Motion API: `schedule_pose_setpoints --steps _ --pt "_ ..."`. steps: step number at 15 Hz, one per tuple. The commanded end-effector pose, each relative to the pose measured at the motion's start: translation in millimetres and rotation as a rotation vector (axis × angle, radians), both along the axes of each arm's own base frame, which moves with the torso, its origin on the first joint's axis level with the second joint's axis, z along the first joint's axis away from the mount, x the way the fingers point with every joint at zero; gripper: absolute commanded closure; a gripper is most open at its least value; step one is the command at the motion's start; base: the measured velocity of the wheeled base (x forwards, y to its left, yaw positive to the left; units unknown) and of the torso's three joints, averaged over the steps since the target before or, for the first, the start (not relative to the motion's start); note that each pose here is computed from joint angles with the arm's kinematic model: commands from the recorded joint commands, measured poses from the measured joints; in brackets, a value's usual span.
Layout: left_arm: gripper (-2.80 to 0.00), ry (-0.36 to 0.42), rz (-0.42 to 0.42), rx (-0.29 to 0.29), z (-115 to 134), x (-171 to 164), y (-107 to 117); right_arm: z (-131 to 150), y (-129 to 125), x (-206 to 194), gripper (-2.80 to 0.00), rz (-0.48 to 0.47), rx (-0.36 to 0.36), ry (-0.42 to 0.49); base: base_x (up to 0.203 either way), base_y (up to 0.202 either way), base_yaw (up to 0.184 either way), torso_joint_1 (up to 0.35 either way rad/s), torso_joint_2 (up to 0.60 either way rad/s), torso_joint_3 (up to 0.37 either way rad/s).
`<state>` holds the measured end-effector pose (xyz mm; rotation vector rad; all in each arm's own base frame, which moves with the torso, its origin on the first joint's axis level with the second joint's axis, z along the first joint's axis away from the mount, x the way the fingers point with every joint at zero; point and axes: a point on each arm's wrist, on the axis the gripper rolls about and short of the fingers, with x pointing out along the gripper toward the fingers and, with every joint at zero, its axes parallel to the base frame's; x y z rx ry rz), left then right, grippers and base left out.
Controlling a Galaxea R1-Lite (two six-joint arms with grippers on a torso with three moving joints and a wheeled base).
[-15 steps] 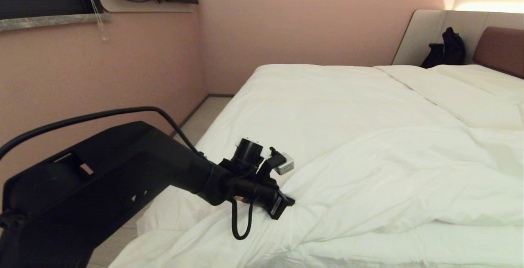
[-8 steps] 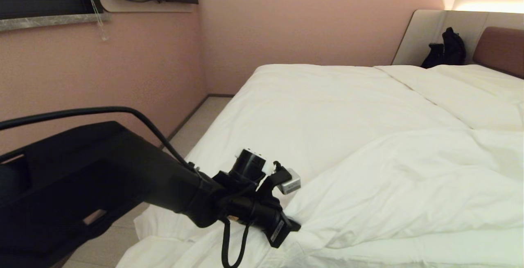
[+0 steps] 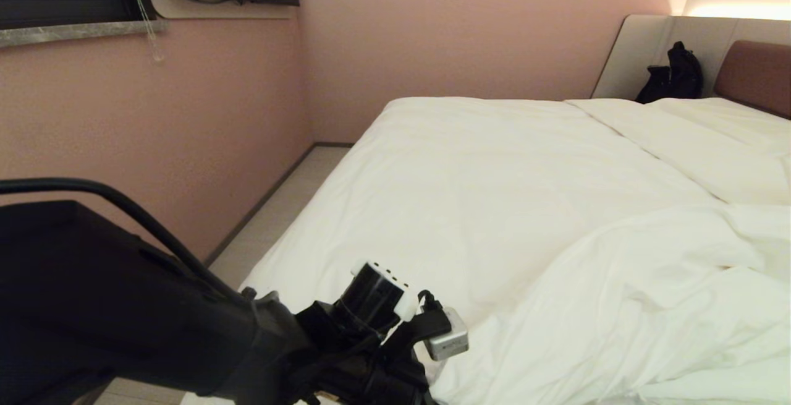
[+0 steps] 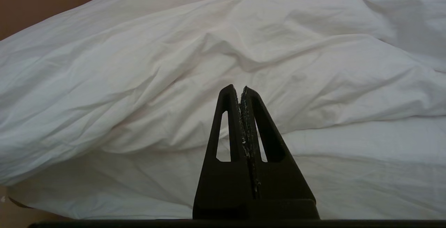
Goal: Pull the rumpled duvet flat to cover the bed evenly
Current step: Flatten the corners of the folded blanket
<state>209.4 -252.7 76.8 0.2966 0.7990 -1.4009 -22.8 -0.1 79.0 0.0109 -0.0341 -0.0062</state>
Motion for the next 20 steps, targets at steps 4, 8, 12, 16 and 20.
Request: schedule_pose_setpoints --steps 4,8,12,16,20 --pt "0.00 0.020 -0.038 0.020 -3.2 -17.6 4.0 0.1 0.0 0.0 0.00 0.000 0.000 -0.001 0.000 0.000 0.000 0.000 0.00 0.000" --pt "0.00 0.039 -0.074 0.045 -9.8 -31.5 7.7 0.1 0.0 0.0 0.00 0.000 0.000 -0.001 0.000 0.000 0.000 0.000 0.00 0.000" --pt "0.00 0.077 -0.105 0.043 -12.2 -39.9 14.3 0.1 0.0 0.0 0.00 0.000 0.000 -0.001 0.000 0.000 0.000 0.000 0.00 0.000" --pt "0.00 0.098 -0.115 0.059 -16.5 -46.2 18.5 0.1 0.0 0.0 0.00 0.000 0.000 -0.001 0.000 0.000 0.000 0.000 0.00 0.000" --pt "0.00 0.106 -0.128 0.070 -19.7 -50.2 17.8 0.1 0.0 0.0 0.00 0.000 0.000 -0.001 0.000 0.000 0.000 0.000 0.00 0.000"
